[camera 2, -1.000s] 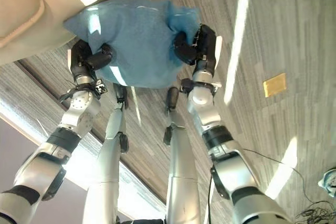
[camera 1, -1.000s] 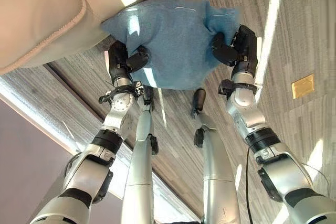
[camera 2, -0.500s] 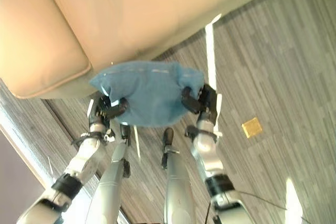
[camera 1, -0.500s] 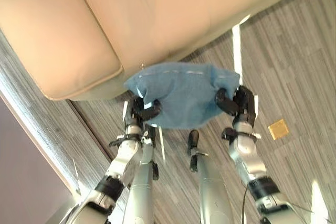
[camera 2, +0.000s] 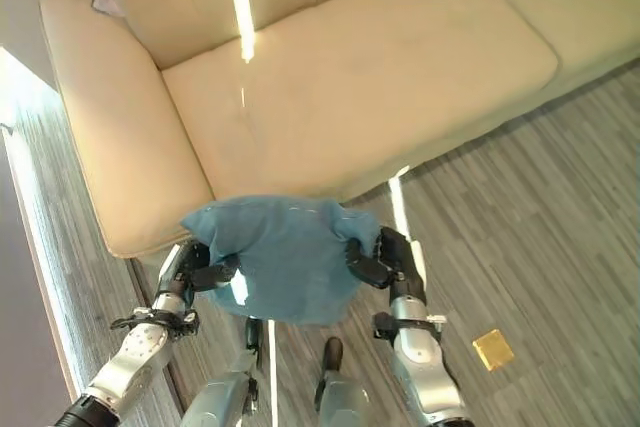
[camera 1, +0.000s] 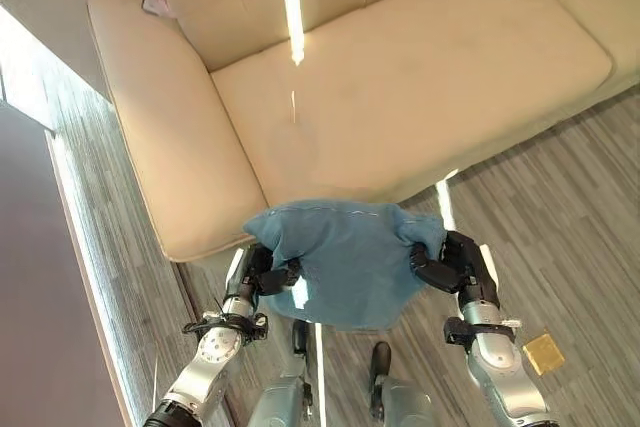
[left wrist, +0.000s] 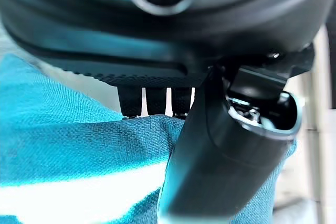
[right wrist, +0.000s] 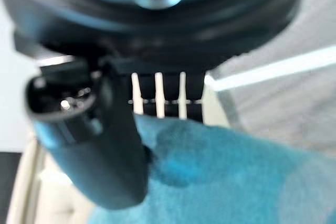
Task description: Pick up all the scattered cushions and arrange them neatly on the sofa.
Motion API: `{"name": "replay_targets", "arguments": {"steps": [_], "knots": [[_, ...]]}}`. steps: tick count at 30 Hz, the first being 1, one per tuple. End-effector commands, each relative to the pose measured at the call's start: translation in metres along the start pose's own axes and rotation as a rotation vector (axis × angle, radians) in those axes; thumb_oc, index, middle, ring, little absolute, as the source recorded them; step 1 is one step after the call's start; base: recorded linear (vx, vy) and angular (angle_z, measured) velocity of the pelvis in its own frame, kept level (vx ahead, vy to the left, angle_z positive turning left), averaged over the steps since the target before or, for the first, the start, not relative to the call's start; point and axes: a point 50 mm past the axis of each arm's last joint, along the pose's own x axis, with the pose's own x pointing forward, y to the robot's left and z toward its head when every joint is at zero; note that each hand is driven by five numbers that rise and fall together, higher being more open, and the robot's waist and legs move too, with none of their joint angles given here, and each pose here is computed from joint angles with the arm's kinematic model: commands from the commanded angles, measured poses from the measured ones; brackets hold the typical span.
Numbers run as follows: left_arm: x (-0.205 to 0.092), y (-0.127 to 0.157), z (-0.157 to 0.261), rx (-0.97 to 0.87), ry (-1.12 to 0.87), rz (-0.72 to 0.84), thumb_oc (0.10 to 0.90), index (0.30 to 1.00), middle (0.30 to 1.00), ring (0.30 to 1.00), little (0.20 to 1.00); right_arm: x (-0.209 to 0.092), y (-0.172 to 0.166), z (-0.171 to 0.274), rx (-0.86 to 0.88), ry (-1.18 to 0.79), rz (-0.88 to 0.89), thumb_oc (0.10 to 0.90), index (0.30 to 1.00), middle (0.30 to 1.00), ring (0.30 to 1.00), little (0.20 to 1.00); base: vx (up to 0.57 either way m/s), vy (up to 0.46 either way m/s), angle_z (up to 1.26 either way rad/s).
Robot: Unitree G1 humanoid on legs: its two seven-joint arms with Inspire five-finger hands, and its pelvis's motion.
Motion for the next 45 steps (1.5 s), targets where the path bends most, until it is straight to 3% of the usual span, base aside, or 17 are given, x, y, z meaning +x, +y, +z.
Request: {"name": "replay_targets", "arguments": {"steps": [1, 13, 22, 31, 45], "knots": [[0.009, -0.021, 0.039, -0.014, -0.237, -0.108, 0.4, 0.3, 0.3, 0.3, 0.3, -0.002, -0.012, 0.041, -0.096, -0.248, 0.032, 0.4, 0.3, 0.3, 0.3, 0.3, 0.06, -0.097, -0.07], [0.018, -0.042, 0.044, -0.004, -0.242, -0.16, 0.4, 0.3, 0.3, 0.3, 0.3, 0.0, -0.031, 0.042, -0.085, -0.244, -0.091, 0.4, 0.3, 0.3, 0.3, 0.3, 0.04, 0.016, -0.04], [0.016, -0.034, 0.041, 0.02, -0.23, -0.154, 0.4, 0.3, 0.3, 0.3, 0.3, 0.006, -0.007, 0.037, 0.018, -0.21, -0.016, 0.4, 0.3, 0.3, 0.3, 0.3, 0.1, 0.134, -0.45], [0.005, -0.008, 0.032, -0.001, -0.195, -0.051, 0.4, 0.3, 0.3, 0.3, 0.3, 0.008, 0.007, 0.032, 0.019, -0.175, 0.052, 0.4, 0.3, 0.3, 0.3, 0.3, 0.15, 0.006, -0.3], [0.008, -0.023, 0.029, -0.064, -0.181, -0.098, 0.4, 0.3, 0.3, 0.3, 0.3, 0.007, 0.001, 0.027, -0.02, -0.156, 0.074, 0.4, 0.3, 0.3, 0.3, 0.3, 0.18, -0.157, 0.24]]}}
